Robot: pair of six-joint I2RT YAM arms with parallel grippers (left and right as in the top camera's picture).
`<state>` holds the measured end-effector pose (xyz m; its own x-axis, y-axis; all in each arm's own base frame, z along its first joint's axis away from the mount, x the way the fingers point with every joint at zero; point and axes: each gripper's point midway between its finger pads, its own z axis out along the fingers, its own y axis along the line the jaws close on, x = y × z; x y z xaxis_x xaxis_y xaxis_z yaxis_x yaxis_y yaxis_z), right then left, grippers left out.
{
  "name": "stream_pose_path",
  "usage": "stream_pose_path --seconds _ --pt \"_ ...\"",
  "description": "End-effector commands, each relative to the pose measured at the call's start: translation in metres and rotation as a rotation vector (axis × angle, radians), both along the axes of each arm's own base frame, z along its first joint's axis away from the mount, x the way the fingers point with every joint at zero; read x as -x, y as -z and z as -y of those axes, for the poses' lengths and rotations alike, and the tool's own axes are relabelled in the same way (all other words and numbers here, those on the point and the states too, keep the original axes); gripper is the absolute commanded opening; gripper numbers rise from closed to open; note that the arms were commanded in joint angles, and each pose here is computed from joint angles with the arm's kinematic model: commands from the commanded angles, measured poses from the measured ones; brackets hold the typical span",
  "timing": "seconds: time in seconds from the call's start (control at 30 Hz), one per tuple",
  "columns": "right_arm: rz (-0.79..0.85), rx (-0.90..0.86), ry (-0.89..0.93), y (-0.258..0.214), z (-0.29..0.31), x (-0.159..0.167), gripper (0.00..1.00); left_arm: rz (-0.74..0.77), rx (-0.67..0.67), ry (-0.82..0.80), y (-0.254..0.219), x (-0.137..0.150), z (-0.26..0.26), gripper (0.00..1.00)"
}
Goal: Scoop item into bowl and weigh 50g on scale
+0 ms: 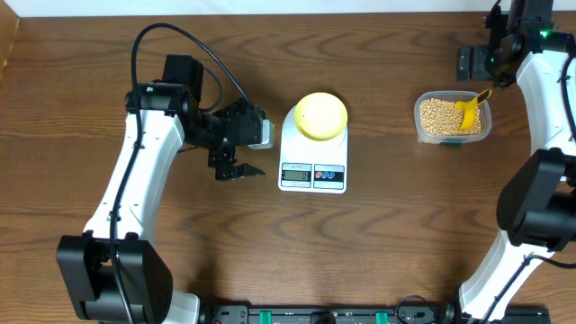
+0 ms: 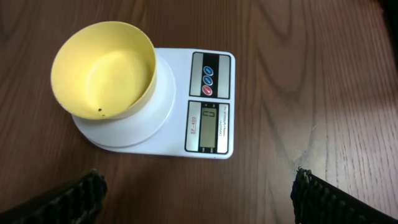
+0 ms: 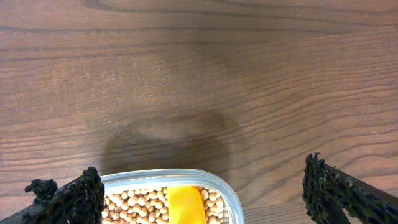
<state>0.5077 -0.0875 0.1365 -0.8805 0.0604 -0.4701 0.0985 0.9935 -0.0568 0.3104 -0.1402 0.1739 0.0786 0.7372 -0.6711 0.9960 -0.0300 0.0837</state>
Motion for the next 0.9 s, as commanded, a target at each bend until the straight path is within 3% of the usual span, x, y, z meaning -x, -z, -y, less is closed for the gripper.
stream_pose_path --seconds 0.0,0.87 --pt "0.006 0.007 0.001 -0.001 0.0 -0.003 0.99 -0.052 0.026 0.011 0.011 0.003 0.004 0.97" --pt "0.006 0.007 0.001 -0.001 0.0 -0.003 0.99 -0.078 -0.006 0.007 0.024 0.0 0.0 0.97"
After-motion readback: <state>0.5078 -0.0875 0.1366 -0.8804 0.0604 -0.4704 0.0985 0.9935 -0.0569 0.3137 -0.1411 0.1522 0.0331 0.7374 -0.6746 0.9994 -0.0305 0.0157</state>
